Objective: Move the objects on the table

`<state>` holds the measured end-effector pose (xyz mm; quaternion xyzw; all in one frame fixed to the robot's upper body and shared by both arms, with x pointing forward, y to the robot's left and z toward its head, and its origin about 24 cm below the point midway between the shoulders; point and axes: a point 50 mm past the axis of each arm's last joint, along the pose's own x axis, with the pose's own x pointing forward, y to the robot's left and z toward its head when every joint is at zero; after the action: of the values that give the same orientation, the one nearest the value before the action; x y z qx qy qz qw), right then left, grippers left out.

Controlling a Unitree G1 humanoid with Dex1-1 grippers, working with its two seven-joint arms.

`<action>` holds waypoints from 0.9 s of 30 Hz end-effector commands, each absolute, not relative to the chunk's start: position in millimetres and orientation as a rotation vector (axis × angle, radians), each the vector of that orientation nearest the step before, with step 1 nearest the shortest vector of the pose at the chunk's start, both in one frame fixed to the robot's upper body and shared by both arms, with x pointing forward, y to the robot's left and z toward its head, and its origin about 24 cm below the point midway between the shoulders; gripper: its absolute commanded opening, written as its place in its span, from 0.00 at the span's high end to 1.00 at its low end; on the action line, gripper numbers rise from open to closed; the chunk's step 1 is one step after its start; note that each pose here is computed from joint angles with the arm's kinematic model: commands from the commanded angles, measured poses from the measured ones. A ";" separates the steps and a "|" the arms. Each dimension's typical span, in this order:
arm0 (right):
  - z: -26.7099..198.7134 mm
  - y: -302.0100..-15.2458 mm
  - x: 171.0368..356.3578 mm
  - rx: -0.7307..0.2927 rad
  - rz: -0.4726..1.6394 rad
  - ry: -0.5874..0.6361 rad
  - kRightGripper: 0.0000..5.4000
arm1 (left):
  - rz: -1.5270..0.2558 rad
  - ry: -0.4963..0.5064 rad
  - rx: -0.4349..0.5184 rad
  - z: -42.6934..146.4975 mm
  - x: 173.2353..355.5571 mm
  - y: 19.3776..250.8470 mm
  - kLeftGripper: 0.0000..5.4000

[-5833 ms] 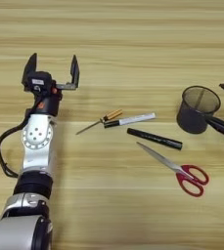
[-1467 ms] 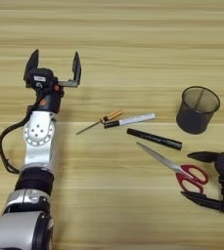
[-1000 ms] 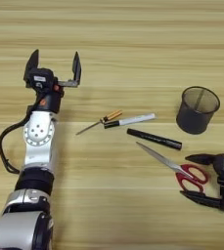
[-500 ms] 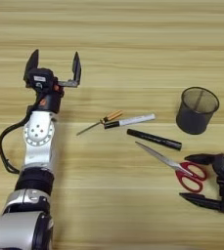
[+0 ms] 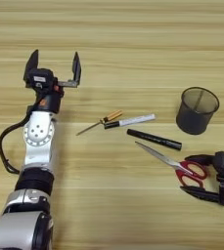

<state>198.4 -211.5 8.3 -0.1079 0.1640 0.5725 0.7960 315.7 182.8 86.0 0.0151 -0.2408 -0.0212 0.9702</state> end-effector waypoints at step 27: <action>16.6 -211.7 190.7 -0.217 1.277 0.357 0.28 | -0.055 -0.502 0.041 91.3 320.9 180.8 0.00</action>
<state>193.8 -208.2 16.0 -0.0991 0.1540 0.5883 0.7877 317.9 181.9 86.5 0.0146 -0.2397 -0.0221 0.9705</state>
